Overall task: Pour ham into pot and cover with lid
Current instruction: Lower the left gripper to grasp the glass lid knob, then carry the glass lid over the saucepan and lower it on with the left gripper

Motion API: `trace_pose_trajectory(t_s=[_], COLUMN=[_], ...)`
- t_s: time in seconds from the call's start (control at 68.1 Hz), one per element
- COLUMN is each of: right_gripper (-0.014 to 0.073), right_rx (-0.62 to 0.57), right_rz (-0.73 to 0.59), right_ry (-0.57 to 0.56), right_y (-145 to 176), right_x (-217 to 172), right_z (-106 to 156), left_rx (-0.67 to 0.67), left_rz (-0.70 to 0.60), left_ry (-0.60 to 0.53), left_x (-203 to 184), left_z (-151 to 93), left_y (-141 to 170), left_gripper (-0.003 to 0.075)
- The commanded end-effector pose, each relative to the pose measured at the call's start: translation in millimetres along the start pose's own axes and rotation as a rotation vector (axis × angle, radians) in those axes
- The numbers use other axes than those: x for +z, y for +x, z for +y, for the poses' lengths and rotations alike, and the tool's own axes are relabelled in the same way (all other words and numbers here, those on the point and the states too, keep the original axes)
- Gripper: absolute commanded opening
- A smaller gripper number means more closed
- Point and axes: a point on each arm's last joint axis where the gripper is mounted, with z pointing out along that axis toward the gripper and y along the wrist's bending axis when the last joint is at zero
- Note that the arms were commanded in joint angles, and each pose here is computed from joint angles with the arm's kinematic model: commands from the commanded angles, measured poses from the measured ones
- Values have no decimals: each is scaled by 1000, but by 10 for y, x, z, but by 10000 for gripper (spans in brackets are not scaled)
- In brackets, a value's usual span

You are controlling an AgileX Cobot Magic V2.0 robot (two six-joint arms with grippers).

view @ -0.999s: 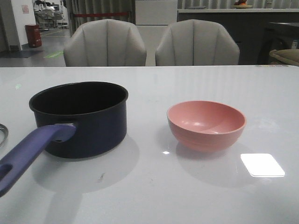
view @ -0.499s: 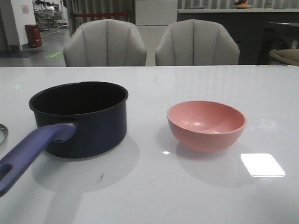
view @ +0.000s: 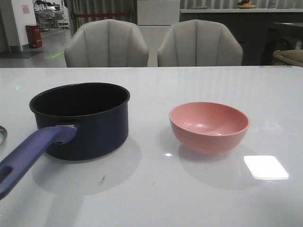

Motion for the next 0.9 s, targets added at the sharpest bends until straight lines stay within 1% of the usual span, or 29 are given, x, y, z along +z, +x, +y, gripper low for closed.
trace_pose_trajectory(t_s=[0.0, 0.103, 0.191, 0.294, 0.397, 0.558, 0.632, 0.705, 0.793, 0.881], right_gripper=[186, 186, 186, 186, 186, 186, 186, 186, 186, 186], right_rx=[-14, -14, -14, -14, -14, -14, -14, -14, -14, -14], right_rz=[-107, -107, -107, -107, -107, -107, -107, -107, -108, -108], right_ry=[4, 4, 4, 4, 4, 4, 4, 4, 4, 4], right_y=[-166, -166, -166, -166, -166, -166, -166, -166, -167, -167], right_x=[-14, -14, -14, -14, -14, -14, -14, -14, -14, -14], right_z=[4, 4, 4, 4, 4, 4, 4, 4, 4, 4], left_rx=[6, 6, 6, 8, 11, 64, 110, 166, 261, 389], left_rz=[-95, -95, -96, -97, -115, -217, -272, -298, -303, -297], left_ry=[14, 14, 14, 15, 20, 37, 57, 91, 140, 185], left_x=[-219, -219, -231, -305, -511, -1014, -1259, -1430, -1580, -1662], left_z=[-32, -32, -33, -42, -62, -169, -302, -487, -773, -1120], left_y=[-78, -78, -80, -109, -178, -294, -320, -317, -260, -143], left_gripper=[370, 258, 212, 205, 205, 205, 205, 205, 205, 205])
